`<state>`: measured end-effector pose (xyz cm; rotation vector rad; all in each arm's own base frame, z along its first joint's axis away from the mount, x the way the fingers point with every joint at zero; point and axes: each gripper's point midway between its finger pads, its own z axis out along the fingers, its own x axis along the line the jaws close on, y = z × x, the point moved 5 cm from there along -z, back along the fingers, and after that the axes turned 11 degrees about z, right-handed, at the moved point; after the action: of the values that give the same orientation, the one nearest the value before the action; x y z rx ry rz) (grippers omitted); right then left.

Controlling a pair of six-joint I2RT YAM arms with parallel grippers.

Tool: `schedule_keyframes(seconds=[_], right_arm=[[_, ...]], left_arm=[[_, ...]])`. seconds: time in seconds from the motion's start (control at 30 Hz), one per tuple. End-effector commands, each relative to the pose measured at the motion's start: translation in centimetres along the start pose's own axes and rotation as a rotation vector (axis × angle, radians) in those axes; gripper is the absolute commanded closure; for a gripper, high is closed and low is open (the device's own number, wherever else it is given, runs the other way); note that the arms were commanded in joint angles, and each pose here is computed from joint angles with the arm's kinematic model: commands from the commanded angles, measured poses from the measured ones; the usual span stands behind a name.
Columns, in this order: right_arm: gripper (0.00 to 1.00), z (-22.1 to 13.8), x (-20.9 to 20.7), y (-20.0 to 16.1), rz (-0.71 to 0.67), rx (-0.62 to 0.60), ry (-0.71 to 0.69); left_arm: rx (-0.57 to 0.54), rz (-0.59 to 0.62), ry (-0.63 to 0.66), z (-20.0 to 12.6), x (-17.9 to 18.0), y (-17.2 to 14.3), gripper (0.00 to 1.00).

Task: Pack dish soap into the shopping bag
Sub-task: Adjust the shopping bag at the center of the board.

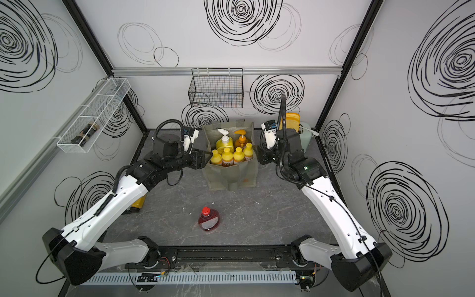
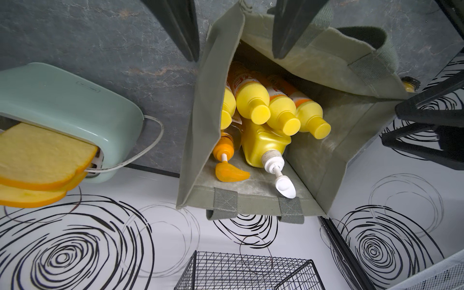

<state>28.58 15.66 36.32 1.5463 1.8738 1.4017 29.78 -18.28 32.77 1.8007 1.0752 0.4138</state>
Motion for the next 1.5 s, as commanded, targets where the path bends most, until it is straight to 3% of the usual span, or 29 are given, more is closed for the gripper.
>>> schedule_keyframes(seconds=[0.0,0.17,0.33,0.47,0.83,0.97,1.23,1.47], right_arm=[[0.46,1.0,0.0,-0.9,-0.016,0.051,-0.044],[0.48,2.3,0.0,-1.9,-0.039,0.096,-0.096],[0.48,0.7,2.0,-1.0,-0.081,0.038,-0.046],[0.41,-0.1,2.8,-1.0,-0.113,0.041,-0.026],[0.36,-3.9,8.5,-3.2,-0.218,0.088,0.35],[0.33,-4.6,10.8,-4.4,-0.273,0.117,0.444],[0.29,-2.4,13.3,-8.7,-0.327,0.235,0.523],[0.29,-0.5,14.6,-10.5,-0.321,0.285,0.588]], left_arm=[[-0.003,0.009,0.017,-1.0,0.3,-0.9,0.3],[-0.004,0.007,0.012,-1.6,0.2,-1.9,0.31],[-0.074,0.055,0.05,-3.9,0.3,-1.8,0.19],[-0.097,0.073,0.103,-5.3,1.4,-3.2,0.15],[-0.06,0.029,0.08,-5.7,2.3,-9.0,0.09],[-0.029,0.033,0.09,-5.1,2.7,-10.7,0.02],[-0.023,0.039,0.091,-4.3,2.9,-11.9,0.04],[-0.041,0.027,0.09,-3.9,3.1,-12.4,0.04]])
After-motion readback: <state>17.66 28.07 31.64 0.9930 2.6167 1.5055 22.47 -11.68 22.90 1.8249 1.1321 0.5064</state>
